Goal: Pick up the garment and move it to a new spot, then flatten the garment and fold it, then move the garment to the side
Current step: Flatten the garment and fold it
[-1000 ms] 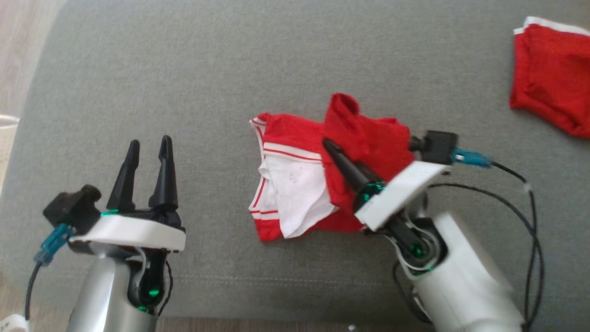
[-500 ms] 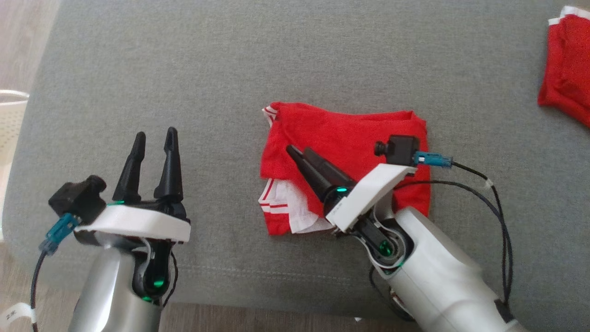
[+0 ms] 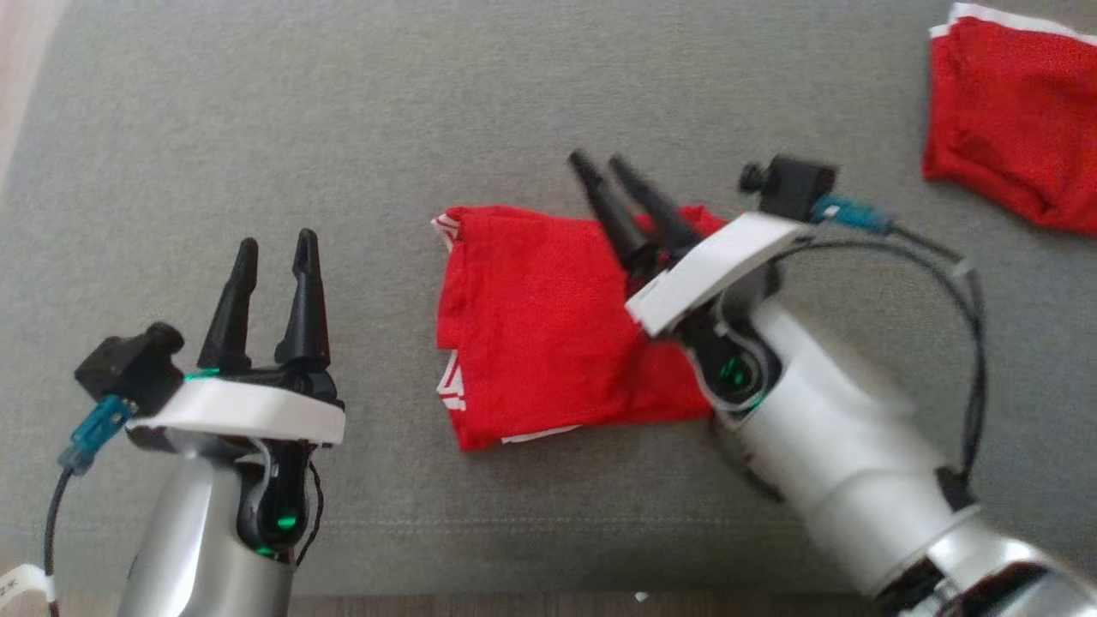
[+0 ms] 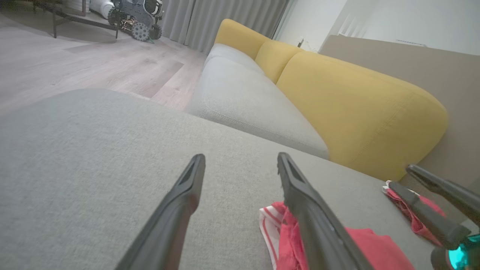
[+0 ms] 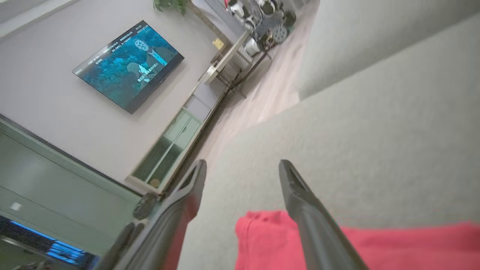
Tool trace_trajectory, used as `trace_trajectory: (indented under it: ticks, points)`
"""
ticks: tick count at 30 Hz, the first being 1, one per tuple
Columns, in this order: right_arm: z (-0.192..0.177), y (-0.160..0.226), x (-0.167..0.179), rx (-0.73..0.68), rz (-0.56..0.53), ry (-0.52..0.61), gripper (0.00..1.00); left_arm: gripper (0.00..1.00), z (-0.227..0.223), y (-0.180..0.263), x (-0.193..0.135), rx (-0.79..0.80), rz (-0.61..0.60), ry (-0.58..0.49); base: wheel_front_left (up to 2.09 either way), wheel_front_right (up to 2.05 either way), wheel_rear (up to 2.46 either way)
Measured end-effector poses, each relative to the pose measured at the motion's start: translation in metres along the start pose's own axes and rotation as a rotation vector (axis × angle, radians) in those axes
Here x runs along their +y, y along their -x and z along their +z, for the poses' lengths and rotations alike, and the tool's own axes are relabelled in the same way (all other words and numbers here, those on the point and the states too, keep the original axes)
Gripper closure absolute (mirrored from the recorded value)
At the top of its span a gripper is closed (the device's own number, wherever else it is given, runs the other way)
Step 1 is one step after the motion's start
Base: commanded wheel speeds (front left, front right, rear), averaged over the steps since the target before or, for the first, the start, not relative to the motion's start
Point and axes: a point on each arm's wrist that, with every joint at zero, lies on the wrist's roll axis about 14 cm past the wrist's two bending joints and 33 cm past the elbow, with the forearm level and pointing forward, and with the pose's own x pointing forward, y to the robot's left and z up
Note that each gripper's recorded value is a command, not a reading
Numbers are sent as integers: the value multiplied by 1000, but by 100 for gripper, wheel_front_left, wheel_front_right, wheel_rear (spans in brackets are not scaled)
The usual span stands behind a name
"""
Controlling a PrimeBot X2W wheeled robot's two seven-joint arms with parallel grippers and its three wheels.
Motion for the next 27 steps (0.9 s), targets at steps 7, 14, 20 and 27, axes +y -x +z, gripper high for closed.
trace_trajectory:
  ticks: [7, 14, 20, 27]
  points:
    - [60, 35, -68, -169, -162, 292, 0, 0, 11, -8, -11, -39, -32, 1, 0, 0, 0]
    - [80, 65, -94, -257, -245, 455, 0, 0, 10, -11, -17, -43, -44, 13, 0, 0, 0]
    - [85, 94, -108, -343, -324, 492, 0, 0, 12, -10, -20, -49, -56, -7, 0, 0, 0]
    - [69, 115, -91, -401, -362, 542, 0, 0, 20, -7, -22, -74, -62, -57, 0, 0, 0]
